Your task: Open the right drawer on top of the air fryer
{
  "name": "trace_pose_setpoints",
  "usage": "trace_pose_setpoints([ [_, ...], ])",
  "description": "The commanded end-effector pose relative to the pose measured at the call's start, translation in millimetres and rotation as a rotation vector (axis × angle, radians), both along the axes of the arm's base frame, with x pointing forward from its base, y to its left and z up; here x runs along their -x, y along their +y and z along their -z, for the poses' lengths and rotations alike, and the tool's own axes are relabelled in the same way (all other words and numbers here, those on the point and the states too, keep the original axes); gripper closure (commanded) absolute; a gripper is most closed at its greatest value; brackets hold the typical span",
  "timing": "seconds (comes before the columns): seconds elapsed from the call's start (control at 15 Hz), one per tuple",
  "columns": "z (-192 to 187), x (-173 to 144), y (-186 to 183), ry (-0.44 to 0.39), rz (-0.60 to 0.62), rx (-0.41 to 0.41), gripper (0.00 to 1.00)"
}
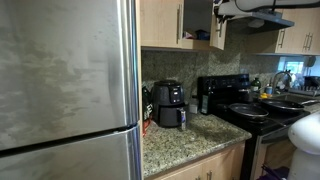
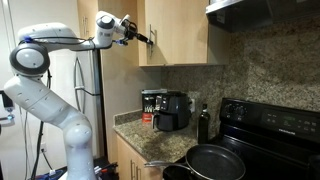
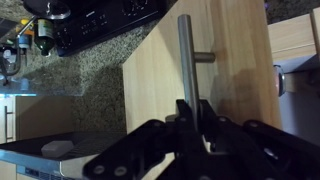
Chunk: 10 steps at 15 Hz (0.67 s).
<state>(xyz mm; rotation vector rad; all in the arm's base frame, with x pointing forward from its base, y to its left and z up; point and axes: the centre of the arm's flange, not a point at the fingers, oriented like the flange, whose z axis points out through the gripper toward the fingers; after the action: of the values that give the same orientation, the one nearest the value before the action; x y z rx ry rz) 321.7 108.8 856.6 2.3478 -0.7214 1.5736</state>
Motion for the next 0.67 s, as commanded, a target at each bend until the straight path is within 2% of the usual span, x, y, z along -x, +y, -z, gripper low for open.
trace_pose_setpoints([
  [0.0, 4.4, 26.8, -73.5, 0.027, 0.150, 0.011, 0.96],
  [0.33, -1.1, 72.7, -97.3, 0.000, 0.145, -0.043, 0.96],
  [0.4, -3.4, 51.0, -38.4, 0.000, -0.002, -0.050, 0.84],
  [0.6, -3.5, 75.0, -54.7, -0.018, 0.023, -0.076, 0.84],
])
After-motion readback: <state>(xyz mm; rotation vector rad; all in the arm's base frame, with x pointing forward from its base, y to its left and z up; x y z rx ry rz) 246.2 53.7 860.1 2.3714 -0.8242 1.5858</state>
